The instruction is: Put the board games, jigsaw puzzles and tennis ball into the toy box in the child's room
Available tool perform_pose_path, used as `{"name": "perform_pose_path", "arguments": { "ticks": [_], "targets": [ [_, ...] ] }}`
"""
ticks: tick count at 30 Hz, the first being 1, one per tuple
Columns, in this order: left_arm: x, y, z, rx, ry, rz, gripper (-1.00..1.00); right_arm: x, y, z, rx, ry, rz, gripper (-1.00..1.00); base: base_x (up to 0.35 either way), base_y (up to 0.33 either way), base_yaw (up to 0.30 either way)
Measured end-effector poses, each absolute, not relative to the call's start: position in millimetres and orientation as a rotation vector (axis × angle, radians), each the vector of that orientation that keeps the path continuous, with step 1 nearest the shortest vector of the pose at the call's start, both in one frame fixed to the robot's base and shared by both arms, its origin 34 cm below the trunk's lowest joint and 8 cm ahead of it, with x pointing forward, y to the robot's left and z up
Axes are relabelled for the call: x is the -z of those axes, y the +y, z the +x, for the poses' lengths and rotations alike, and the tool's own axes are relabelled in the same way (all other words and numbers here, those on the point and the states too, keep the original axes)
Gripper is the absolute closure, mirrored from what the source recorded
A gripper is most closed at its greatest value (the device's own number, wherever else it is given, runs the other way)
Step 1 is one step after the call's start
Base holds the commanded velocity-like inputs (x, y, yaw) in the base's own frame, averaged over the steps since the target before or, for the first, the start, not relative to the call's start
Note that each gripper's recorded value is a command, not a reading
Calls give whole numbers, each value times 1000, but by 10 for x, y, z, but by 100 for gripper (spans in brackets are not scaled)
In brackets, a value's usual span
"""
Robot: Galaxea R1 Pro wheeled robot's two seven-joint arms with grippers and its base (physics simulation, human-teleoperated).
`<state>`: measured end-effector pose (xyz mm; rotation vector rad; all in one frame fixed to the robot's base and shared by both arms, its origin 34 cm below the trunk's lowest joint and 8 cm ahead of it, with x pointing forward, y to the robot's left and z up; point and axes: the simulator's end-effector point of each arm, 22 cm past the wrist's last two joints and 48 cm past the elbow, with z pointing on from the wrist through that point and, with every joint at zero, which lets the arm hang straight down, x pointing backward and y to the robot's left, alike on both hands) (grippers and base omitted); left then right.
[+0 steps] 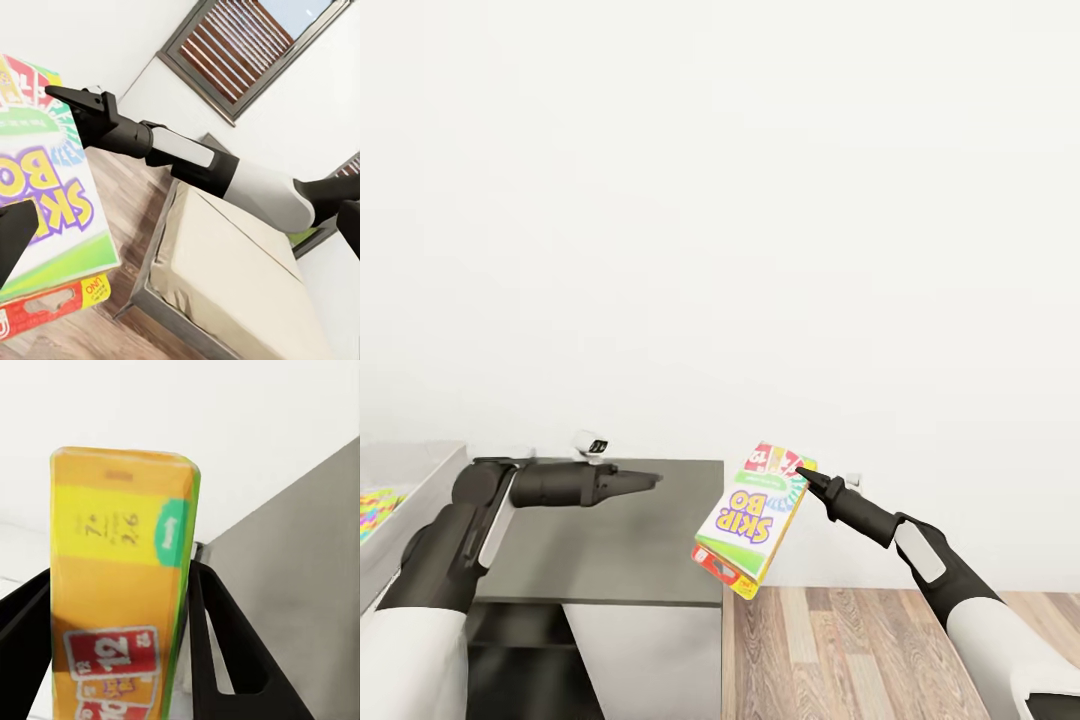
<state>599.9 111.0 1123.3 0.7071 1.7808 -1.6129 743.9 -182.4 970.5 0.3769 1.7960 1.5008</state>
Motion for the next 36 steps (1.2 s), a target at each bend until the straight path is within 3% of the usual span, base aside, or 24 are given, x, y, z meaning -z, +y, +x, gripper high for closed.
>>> {"name": "perform_pose_path", "arguments": {
  "ticks": [24, 36],
  "targets": [
    [-11551, 1223, 6014, 1604, 1781, 662, -100, -9988, -1831, 7398, -1499, 1792, 376, 100, -1, 0, 0],
    [-11682, 1209, 5980, 1605, 1780, 665, -100, -10173, -1810, 7356, -1518, 1768, 360, 100, -106, 0, 0]
  ]
}}
